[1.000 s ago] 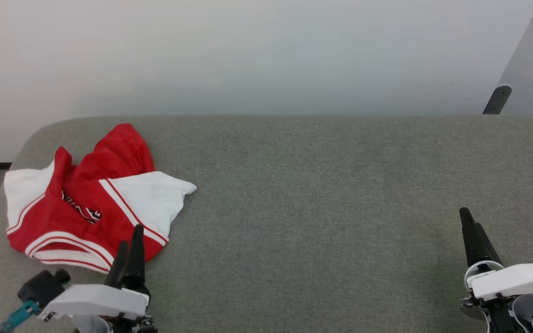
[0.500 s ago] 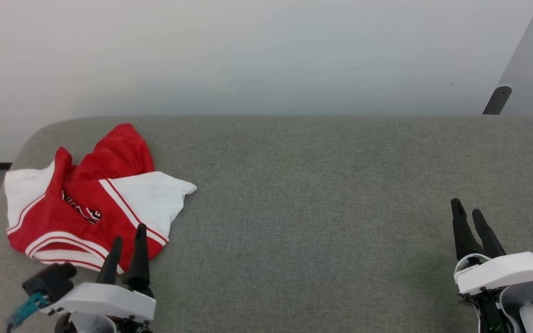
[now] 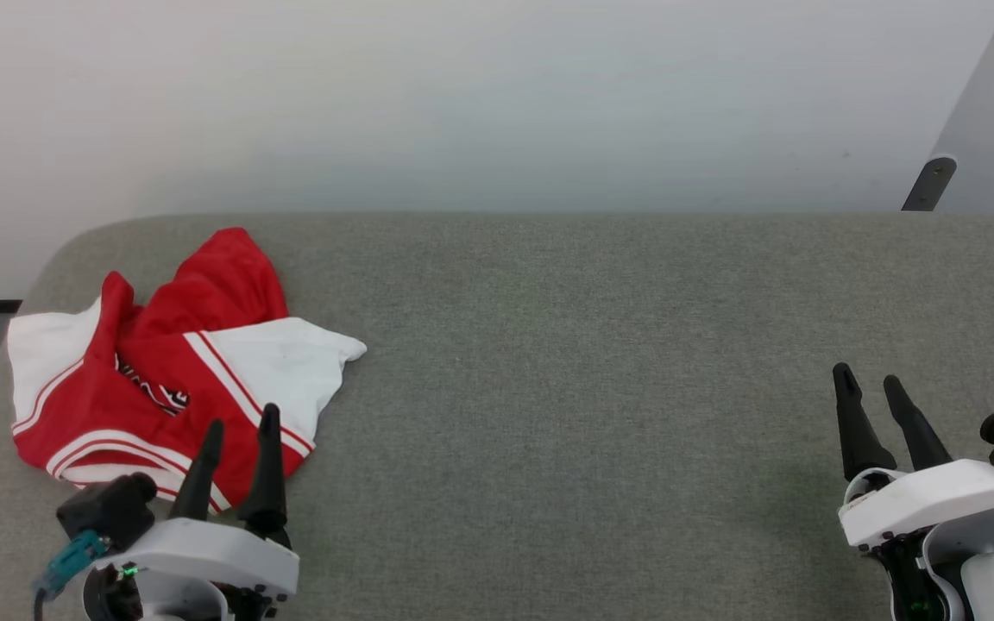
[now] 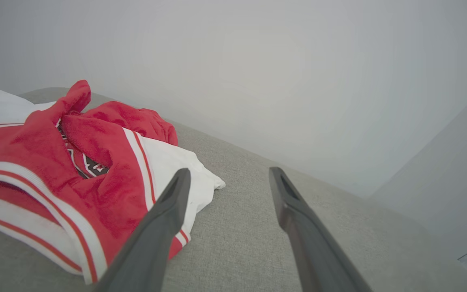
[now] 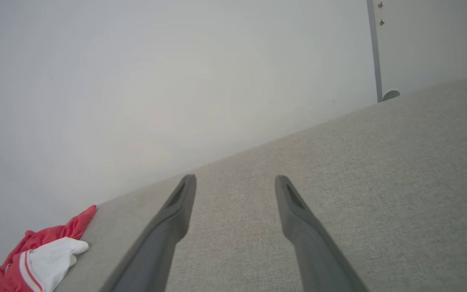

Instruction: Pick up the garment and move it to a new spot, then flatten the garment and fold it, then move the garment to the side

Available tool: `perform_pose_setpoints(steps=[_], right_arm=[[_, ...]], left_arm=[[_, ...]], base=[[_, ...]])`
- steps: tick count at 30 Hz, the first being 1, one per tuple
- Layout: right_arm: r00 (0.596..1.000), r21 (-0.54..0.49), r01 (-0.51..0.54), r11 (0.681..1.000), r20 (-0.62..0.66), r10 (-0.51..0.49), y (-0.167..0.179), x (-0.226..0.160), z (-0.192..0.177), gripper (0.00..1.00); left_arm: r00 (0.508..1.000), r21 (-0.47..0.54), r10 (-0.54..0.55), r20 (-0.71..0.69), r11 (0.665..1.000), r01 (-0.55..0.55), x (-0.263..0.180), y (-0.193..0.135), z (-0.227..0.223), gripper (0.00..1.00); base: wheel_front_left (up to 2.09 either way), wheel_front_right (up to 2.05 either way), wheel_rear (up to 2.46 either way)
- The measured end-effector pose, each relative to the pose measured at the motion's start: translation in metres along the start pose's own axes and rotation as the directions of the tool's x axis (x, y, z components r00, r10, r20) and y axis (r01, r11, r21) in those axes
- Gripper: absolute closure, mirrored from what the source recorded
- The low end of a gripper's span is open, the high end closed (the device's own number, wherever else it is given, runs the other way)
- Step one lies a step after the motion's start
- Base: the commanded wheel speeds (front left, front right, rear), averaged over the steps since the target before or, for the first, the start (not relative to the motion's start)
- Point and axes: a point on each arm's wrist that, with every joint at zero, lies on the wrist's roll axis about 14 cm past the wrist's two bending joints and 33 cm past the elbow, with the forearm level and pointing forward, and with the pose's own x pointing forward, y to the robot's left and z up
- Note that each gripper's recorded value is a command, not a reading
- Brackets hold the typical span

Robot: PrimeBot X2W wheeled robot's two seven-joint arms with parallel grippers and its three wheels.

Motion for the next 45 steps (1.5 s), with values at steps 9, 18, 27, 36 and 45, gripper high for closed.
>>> perform_pose_setpoints(steps=[9,18,27,36,45], right_arm=[[1.000,-0.105,-0.015,0.994,0.013,0.016,0.003,0.004,0.004,0.00],[1.000,-0.188,-0.020,0.982,0.020,0.024,0.003,0.006,0.006,0.00],[0.999,-0.258,-0.020,0.966,0.028,0.028,0.002,0.009,0.010,0.00],[0.999,-0.295,-0.004,0.955,0.043,0.017,-0.003,0.008,0.013,0.00],[0.997,-0.302,0.016,0.953,0.075,0.006,-0.006,0.006,0.020,0.00]], left_arm=[[1.000,0.104,-0.022,0.000,0.994,0.022,0.001,-0.003,-0.002,0.00],[0.999,0.191,-0.040,0.011,0.981,0.037,0.003,-0.005,0.001,0.00],[0.999,0.241,-0.046,0.008,0.970,0.042,0.005,-0.003,-0.001,0.00],[0.999,0.281,-0.050,0.009,0.959,0.046,0.004,-0.002,-0.003,0.00],[0.999,0.312,-0.048,0.010,0.949,0.042,0.002,0.001,-0.003,0.00]], base=[[0.00,0.00,0.00],[0.00,0.00,0.00],[0.00,0.00,0.00],[0.00,0.00,0.00],[0.00,0.00,0.00]])
